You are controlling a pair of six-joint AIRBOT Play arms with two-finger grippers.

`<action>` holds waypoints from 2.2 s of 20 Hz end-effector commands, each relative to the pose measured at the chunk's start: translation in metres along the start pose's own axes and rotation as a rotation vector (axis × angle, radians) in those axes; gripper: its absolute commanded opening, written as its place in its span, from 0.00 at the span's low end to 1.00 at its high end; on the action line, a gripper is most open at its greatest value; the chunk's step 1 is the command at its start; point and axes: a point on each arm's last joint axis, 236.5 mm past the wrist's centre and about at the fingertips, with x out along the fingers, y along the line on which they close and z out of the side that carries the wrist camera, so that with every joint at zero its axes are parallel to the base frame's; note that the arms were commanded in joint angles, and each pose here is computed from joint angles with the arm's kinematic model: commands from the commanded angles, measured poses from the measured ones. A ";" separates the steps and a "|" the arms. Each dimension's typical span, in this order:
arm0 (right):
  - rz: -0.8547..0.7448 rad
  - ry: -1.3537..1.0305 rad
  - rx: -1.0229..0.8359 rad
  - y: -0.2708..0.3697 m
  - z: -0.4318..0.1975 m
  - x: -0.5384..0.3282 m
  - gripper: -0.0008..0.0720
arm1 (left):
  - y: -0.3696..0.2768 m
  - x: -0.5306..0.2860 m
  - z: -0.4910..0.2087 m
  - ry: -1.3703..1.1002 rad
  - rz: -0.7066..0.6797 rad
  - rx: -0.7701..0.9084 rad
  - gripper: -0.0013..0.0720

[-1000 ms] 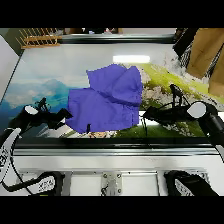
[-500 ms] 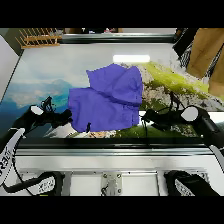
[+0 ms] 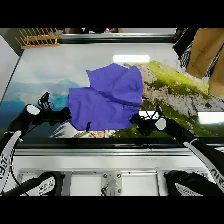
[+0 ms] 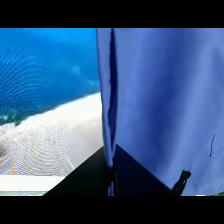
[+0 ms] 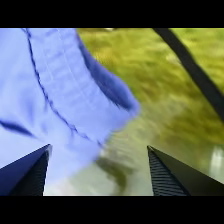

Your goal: Fold the clothes and pants, and hang the long-sleeved shirts on hangers.

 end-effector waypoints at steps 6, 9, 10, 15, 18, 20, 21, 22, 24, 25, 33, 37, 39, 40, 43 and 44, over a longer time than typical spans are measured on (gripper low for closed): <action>0.030 -0.057 -0.048 0.010 0.009 0.021 0.14 | -0.001 -0.001 0.001 -0.005 -0.001 0.005 0.03; 0.061 -0.079 -0.202 0.026 0.014 0.013 0.03 | -0.003 -0.005 0.003 -0.008 -0.006 0.009 0.03; 0.104 -0.109 -0.277 0.044 0.022 -0.001 0.03 | -0.010 -0.017 0.012 -0.036 -0.020 0.020 0.03; 0.279 -0.239 -0.559 0.154 0.069 -0.165 0.03 | -0.124 -0.203 0.079 -0.436 -0.176 0.268 0.03; 0.365 -0.311 -0.730 0.203 0.044 -0.294 0.03 | -0.212 -0.352 0.051 -0.751 -0.298 0.491 0.03; 0.443 -0.357 -0.798 0.220 0.011 -0.365 0.03 | -0.253 -0.436 0.008 -0.936 -0.404 0.596 0.03; 0.482 -0.372 -0.799 0.223 -0.005 -0.394 0.03 | -0.267 -0.471 -0.015 -1.018 -0.461 0.640 0.03; 0.514 -0.385 -0.785 0.222 -0.018 -0.418 0.03 | -0.276 -0.497 -0.035 -1.079 -0.510 0.674 0.03; 0.569 -0.397 -0.729 0.216 -0.038 -0.449 0.03 | -0.286 -0.537 -0.065 -1.166 -0.592 0.712 0.03; 0.583 -0.389 -0.690 0.212 -0.044 -0.456 0.03 | -0.288 -0.548 -0.073 -1.190 -0.616 0.723 0.03; 0.218 -0.080 -0.468 0.157 -0.014 -0.333 0.03 | -0.273 -0.394 0.068 -0.883 -0.317 0.607 0.03; 0.011 0.040 -0.452 0.139 0.047 -0.210 0.03 | -0.242 -0.212 0.147 -0.548 -0.194 0.492 0.03; 0.027 0.096 -0.385 0.146 0.069 -0.152 0.03 | -0.225 -0.139 0.170 -0.424 -0.147 0.455 0.03; 0.054 0.117 -0.329 0.150 0.080 -0.128 0.03 | -0.221 -0.115 0.179 -0.385 -0.135 0.452 0.03; 0.158 0.113 -0.247 0.167 0.113 -0.086 0.03 | -0.227 -0.086 0.208 -0.369 -0.133 0.456 0.03; 0.179 0.092 -0.245 0.170 0.123 -0.081 0.03 | -0.230 -0.085 0.214 -0.380 -0.136 0.460 0.03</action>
